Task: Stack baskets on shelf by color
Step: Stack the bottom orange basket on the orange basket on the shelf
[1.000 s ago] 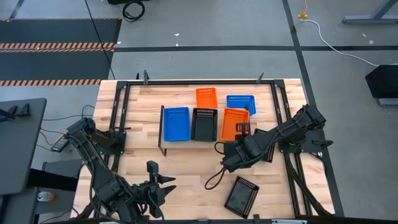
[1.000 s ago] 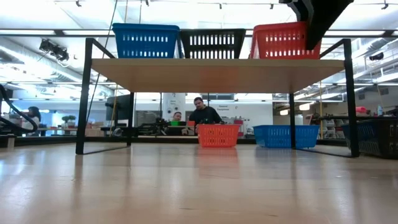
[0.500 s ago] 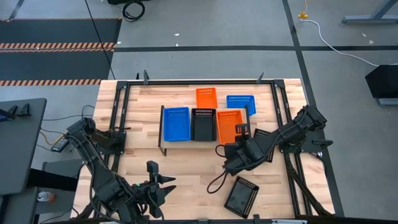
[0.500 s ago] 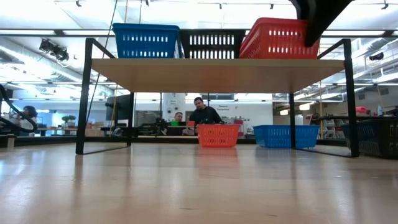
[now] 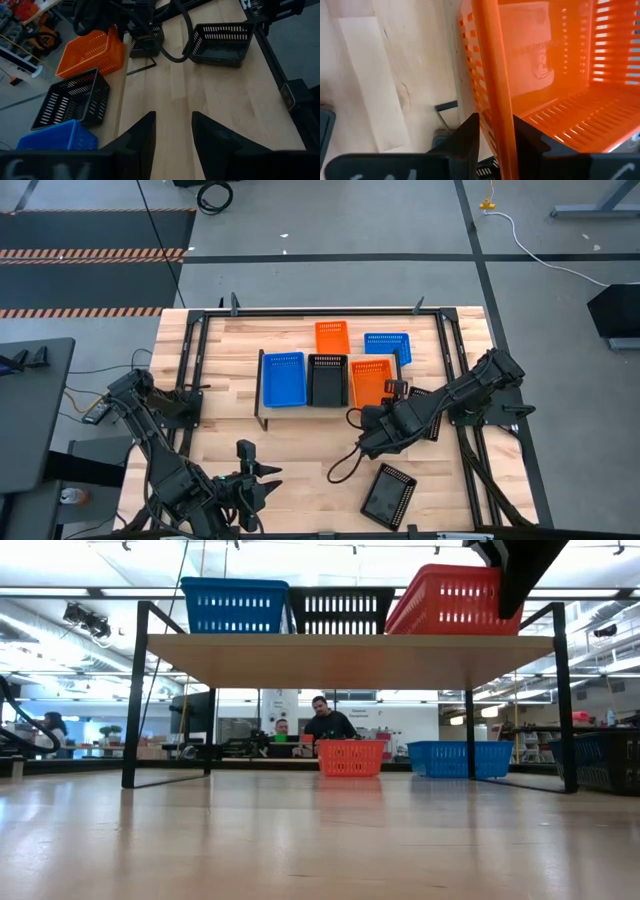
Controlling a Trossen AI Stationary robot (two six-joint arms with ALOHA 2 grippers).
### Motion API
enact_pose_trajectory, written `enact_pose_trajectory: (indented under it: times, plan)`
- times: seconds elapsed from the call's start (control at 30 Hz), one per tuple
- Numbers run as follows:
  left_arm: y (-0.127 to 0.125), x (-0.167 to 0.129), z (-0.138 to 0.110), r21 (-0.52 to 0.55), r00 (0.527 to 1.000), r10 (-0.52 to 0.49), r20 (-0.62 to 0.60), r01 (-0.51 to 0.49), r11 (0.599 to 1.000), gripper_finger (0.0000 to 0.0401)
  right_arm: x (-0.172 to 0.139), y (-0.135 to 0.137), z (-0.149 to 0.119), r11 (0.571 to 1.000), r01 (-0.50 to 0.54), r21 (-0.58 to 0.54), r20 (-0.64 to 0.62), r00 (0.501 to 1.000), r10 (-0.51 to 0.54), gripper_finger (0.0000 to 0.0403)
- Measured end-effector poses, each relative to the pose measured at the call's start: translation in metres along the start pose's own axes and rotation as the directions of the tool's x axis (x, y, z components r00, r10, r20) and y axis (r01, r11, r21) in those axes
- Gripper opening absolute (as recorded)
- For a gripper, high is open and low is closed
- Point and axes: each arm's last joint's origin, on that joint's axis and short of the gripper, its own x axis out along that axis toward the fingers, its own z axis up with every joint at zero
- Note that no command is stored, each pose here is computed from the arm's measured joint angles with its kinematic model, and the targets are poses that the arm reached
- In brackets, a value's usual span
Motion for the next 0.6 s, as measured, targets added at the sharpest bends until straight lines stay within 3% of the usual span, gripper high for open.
enact_pose_trajectory:
  times: [0.37,0.53,0.6]
  plan:
    - [0.002,0.0,-0.002,0.054,0.999,0.041,0.0,-0.041,0.998,0.0131,-0.003,-0.001,0.001,0.997,-0.003,0.071,0.015,1.0,0.002,0.0097]
    - [0.013,0.006,-0.002,0.14,0.988,0.151,0.009,-0.151,0.979,0.0119,-0.032,-0.007,0.008,0.993,-0.057,0.102,0.125,0.991,0.044,0.0097]
    - [0.024,0.009,0.002,0.149,0.989,0.146,-0.003,-0.144,0.978,0.0113,-0.049,-0.011,0.01,0.989,-0.089,0.115,0.185,0.98,0.067,0.0097]
